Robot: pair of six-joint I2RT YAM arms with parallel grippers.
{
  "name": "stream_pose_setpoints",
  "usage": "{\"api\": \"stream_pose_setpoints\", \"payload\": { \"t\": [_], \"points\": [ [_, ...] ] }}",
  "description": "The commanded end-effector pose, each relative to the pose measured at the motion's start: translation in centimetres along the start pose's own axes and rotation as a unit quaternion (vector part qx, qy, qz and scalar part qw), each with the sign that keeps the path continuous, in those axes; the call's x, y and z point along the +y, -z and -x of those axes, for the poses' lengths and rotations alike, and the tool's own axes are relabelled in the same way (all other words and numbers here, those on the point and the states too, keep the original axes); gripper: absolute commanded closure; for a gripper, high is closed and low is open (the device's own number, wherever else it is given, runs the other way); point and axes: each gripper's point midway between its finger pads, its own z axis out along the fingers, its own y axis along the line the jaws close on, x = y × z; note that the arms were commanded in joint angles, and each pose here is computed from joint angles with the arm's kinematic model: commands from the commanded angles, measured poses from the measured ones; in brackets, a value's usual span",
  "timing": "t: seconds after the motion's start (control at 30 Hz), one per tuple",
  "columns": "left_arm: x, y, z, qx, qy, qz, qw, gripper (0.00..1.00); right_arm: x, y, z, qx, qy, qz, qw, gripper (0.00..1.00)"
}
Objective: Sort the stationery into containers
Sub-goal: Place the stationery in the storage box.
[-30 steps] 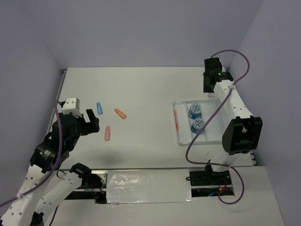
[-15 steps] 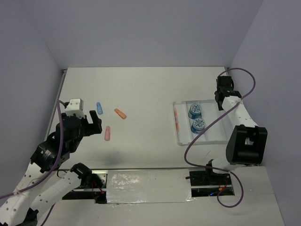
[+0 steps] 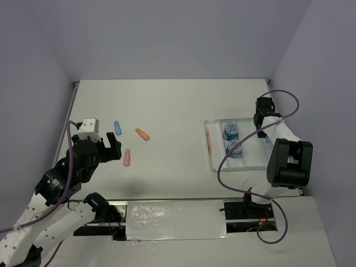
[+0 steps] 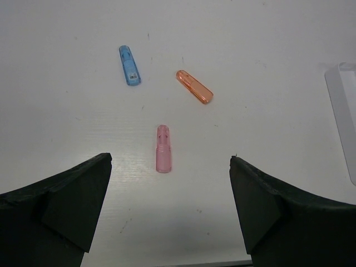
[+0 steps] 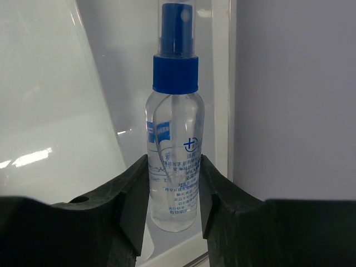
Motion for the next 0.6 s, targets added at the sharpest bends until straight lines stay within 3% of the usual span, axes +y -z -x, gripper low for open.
{"api": "stream_pose_setpoints", "payload": {
  "t": [0.0, 0.1, 0.13, 0.17, 0.33, 0.57],
  "points": [
    [0.1, 0.0, 0.6, -0.014, 0.009, 0.006, 1.000, 0.01, -0.7, -0.4, 0.4, -0.016, -0.028, -0.020, 0.999, 0.56],
    [0.1, 0.0, 0.6, -0.014, 0.009, 0.007, 1.000, 0.01, -0.2, -0.7, 0.6, -0.009, -0.029, -0.007, 1.000, 0.43],
    [0.1, -0.1, 0.5, -0.012, 0.008, 0.009, 1.000, 0.01, -0.4, -0.5, 1.2, -0.010, -0.033, -0.006, 0.999, 0.20],
    [0.1, -0.1, 0.5, -0.012, 0.008, 0.008, 1.000, 0.01, -0.3, -0.4, 1.4, -0.008, -0.035, -0.002, 0.999, 0.04],
    [0.2, 0.0, 0.6, -0.014, 0.010, 0.009, 1.000, 0.01, -1.3, 0.6, 2.8, -0.010, -0.059, -0.002, 0.998, 0.00],
    [0.5, 0.3, 0.7, -0.019, 0.014, 0.015, 1.000, 0.01, -5.6, 9.2, 9.9, -0.129, -0.165, 0.006, 0.978, 0.00]
  ]
}}
